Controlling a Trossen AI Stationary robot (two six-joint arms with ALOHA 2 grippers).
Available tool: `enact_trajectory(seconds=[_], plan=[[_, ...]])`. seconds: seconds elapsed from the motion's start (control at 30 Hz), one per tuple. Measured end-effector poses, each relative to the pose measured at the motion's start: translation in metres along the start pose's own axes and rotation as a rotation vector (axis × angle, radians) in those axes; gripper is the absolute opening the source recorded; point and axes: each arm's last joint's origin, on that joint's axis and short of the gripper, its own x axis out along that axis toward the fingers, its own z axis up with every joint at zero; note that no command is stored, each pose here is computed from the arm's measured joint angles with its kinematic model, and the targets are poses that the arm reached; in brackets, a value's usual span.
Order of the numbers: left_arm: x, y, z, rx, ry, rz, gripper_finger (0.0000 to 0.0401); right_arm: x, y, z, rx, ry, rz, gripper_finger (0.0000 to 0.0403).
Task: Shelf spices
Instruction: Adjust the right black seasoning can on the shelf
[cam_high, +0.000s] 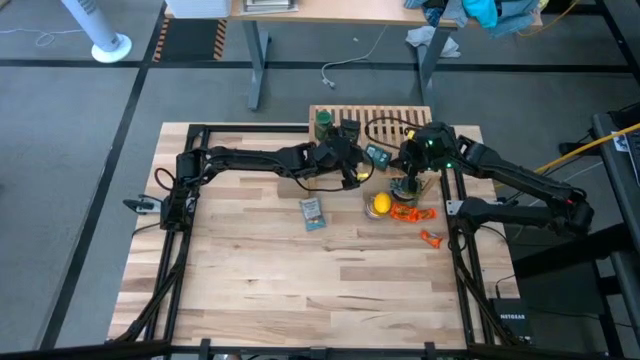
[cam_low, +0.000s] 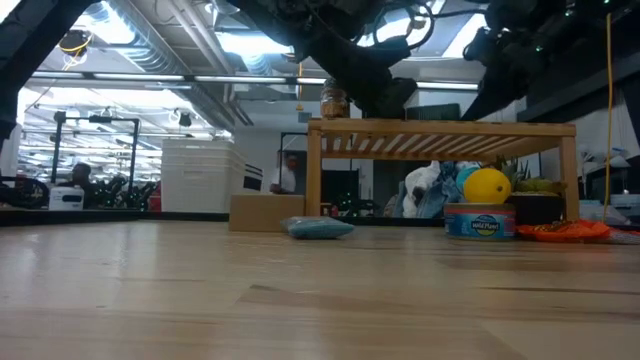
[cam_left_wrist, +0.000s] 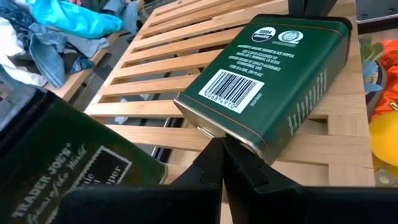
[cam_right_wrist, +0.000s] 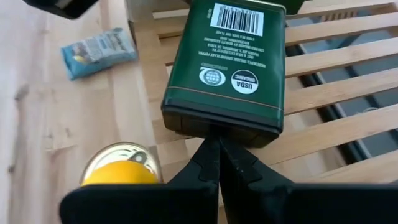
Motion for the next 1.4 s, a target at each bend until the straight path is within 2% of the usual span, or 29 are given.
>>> enact_trajectory(seconds=[0.43, 0.63, 0.87, 1.4], plan=[[0.0, -0.002, 0.001, 0.019, -0.015, -0.026, 0.0, -0.004, 0.004, 0.003, -0.037, -0.004, -0.106, 0.0002], [-0.001, -0.003, 0.002, 0.017, -0.026, -0.039, 0.0, -0.02, 0.006, 0.008, -0.054, -0.11, -0.132, 0.0002], [-0.003, -0.008, 0.009, 0.005, -0.104, -0.082, 0.0, -0.039, 0.009, 0.012, -0.071, -0.214, -0.157, 0.0002], [-0.004, -0.006, 0.011, 0.009, -0.07, -0.07, 0.0, -0.035, 0.01, 0.009, -0.063, -0.19, -0.108, 0.0002]])
